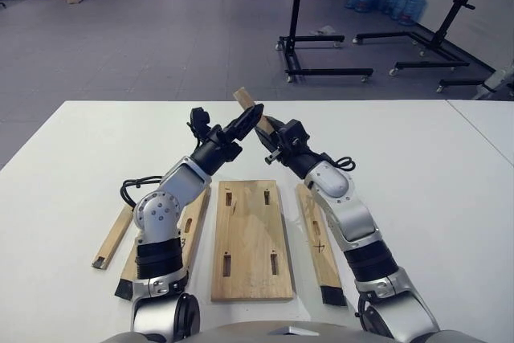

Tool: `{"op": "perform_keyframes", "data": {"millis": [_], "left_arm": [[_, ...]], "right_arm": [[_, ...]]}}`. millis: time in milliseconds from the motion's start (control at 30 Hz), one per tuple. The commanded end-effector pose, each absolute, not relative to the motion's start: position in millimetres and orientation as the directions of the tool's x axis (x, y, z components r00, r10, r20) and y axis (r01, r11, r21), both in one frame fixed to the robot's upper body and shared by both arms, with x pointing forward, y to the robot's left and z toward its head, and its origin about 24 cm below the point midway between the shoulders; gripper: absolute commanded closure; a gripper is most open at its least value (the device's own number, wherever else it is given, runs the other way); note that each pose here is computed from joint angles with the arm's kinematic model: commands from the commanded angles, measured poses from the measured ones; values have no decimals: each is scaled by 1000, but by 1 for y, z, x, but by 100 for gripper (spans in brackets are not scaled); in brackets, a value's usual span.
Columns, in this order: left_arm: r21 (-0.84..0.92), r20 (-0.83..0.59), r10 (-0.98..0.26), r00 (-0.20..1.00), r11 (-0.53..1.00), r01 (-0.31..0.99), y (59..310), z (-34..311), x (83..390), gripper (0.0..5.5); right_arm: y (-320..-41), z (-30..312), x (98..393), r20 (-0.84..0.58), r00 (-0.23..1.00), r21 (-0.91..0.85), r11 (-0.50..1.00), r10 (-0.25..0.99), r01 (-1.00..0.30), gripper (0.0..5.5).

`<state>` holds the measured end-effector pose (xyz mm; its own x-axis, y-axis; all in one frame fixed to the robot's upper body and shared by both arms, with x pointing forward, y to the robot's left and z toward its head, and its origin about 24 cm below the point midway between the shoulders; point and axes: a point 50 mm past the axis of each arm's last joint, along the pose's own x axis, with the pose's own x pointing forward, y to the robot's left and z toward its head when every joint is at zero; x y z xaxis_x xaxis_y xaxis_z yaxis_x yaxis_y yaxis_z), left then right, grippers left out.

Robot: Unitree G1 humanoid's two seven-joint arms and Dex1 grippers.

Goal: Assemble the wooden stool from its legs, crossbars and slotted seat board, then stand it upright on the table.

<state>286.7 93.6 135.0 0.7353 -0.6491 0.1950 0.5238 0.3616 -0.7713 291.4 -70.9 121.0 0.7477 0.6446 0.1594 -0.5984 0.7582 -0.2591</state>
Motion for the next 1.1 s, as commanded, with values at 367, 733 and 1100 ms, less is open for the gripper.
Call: {"op": "perform_keyframes", "data": {"millis": [367,733,1100], "left_arm": [[-740,180,-635,751,416,529,96,134,293,231],[-704,195,-588,785,473,529,103,135,296,380],[-703,197,-606,771,461,542,100,132,293,500]], "right_arm": [[-66,119,288,118,675,-282,677,728,-680,422],[-69,117,287,105,675,-261,675,730,-690,422],[-70,119,288,111,677,-259,679,727,-687,422]]}}
